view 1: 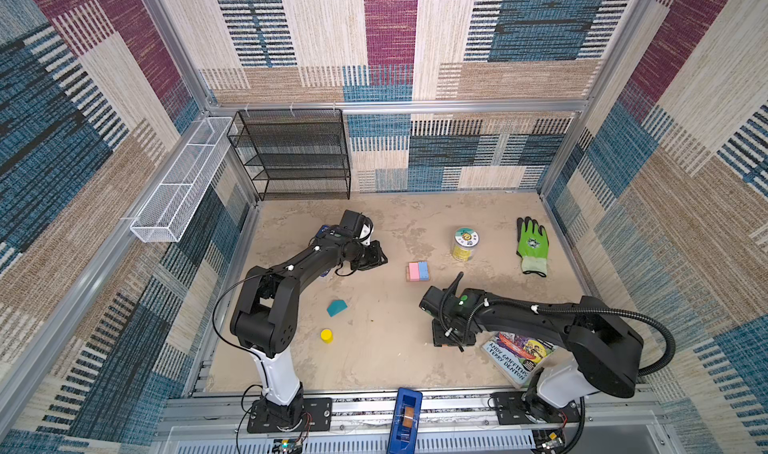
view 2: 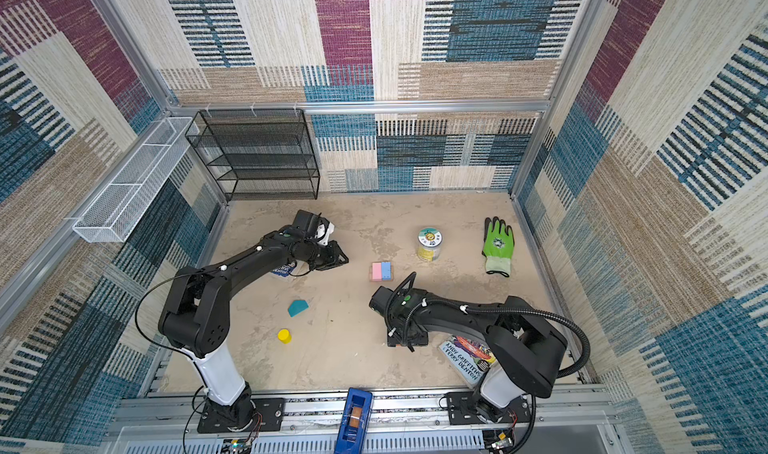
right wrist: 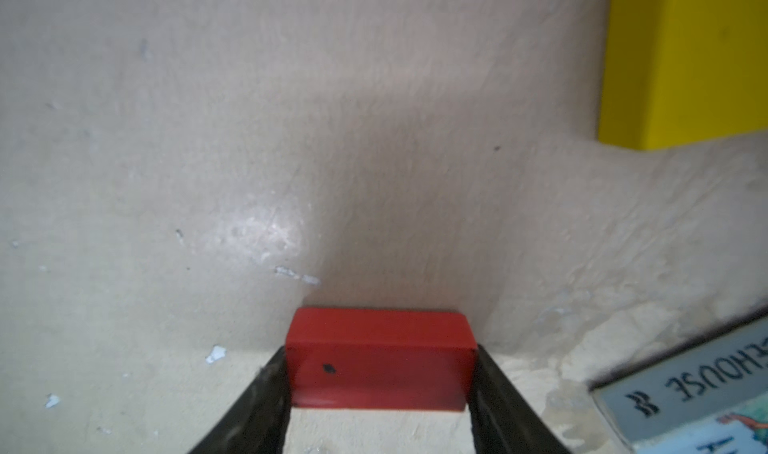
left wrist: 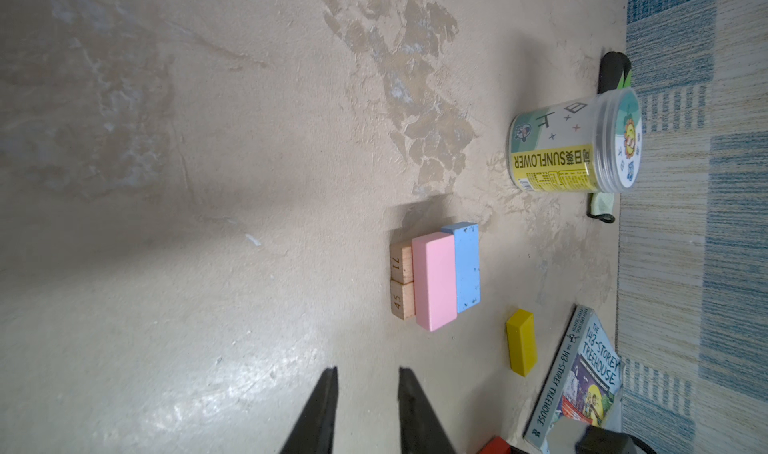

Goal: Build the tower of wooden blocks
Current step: 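Lift the red block and carry it with the right gripper toward the stack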

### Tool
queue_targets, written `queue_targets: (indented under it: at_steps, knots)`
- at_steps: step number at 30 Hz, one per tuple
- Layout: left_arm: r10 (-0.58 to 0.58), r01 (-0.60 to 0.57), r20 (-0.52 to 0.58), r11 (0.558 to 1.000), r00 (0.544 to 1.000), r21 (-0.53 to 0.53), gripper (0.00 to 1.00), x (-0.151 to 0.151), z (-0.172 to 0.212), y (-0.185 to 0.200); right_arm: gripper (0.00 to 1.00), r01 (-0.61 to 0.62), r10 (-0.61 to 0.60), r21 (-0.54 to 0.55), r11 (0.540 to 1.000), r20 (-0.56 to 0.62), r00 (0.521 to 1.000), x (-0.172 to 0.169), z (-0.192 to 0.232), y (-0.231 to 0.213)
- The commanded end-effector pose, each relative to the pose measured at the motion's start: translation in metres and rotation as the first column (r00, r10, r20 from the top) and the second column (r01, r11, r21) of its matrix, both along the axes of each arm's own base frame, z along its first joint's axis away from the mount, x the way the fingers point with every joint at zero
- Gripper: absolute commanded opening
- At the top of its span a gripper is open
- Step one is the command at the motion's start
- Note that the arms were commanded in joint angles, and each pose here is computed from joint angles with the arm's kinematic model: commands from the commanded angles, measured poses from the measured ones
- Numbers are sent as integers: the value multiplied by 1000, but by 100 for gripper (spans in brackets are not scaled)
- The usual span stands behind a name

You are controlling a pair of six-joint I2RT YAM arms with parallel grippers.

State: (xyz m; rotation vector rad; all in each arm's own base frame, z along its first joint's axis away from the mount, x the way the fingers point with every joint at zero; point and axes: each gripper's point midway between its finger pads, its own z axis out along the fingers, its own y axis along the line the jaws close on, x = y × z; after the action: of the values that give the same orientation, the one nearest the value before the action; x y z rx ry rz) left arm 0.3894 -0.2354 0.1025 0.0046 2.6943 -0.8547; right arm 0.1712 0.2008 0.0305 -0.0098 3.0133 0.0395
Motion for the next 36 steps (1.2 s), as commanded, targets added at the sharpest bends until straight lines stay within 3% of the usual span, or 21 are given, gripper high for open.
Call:
queue_targets:
  at_steps: [1, 14, 36]
  knots:
    - [-12, 12, 26, 1000, 1000, -7, 30, 2, 5, -1, 62, -7, 6, 30, 1000, 46, 999, 9, 12, 7]
    - [4, -4, 18, 1000, 1000, -7, 30, 4, 2, 10, 62, -65, 52, 78, 995, 158, 986, 63, 55, 23]
    - [54, -54, 13, 998, 998, -22, 30, 10, 1, 34, 60, -190, 189, -20, 982, 222, 957, 179, 81, 50]
